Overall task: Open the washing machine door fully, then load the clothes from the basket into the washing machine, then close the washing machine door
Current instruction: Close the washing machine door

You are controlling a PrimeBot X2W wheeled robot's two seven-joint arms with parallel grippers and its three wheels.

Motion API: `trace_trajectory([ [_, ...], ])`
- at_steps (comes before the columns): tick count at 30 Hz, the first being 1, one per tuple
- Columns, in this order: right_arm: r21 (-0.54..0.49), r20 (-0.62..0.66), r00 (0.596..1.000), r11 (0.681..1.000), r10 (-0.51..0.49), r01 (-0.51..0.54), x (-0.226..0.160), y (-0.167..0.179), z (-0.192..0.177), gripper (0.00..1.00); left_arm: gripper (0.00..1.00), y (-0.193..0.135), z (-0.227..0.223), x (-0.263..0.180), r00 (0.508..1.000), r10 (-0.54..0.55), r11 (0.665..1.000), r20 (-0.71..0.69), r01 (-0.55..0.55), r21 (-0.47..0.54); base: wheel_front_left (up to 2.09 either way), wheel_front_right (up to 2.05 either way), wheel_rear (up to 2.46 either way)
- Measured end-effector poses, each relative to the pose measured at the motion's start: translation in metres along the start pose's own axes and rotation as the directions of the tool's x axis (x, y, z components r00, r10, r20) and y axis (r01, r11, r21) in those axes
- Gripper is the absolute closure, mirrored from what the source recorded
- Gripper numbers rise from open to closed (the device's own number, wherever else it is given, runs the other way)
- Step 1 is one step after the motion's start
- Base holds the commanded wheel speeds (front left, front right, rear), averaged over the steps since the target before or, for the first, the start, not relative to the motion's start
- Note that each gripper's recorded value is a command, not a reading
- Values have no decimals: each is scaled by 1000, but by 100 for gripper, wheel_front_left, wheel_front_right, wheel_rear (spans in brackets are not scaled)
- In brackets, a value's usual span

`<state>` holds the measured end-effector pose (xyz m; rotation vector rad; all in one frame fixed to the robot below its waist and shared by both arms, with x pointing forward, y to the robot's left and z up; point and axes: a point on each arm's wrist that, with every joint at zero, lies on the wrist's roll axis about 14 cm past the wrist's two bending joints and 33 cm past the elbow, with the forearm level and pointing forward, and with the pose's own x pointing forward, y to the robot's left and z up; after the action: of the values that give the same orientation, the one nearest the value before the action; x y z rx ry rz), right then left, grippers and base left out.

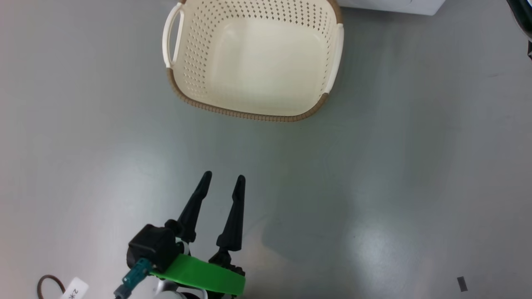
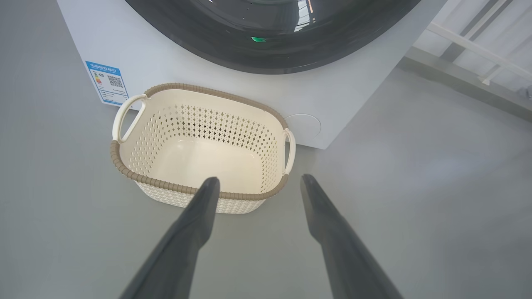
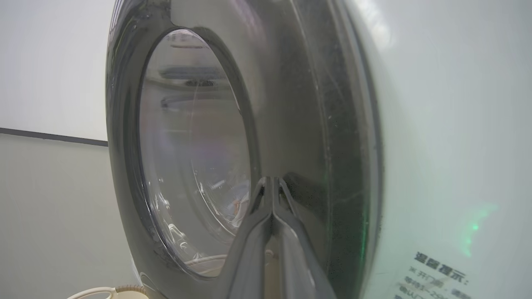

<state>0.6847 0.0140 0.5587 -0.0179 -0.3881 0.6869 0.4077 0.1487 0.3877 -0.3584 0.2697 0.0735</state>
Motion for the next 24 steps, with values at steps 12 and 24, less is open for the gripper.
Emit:
trace_trajectory([
  [12,43,-30,999,999,-22,23,-46,20,25,56,0,0,19,-4,999,-10,1000,53,11,-24,0,0,0],
  [24,77,-56,993,991,-106,110,-115,36,67,0,0,-7,37,-22,993,-59,998,104,60,-5,0,0,0],
])
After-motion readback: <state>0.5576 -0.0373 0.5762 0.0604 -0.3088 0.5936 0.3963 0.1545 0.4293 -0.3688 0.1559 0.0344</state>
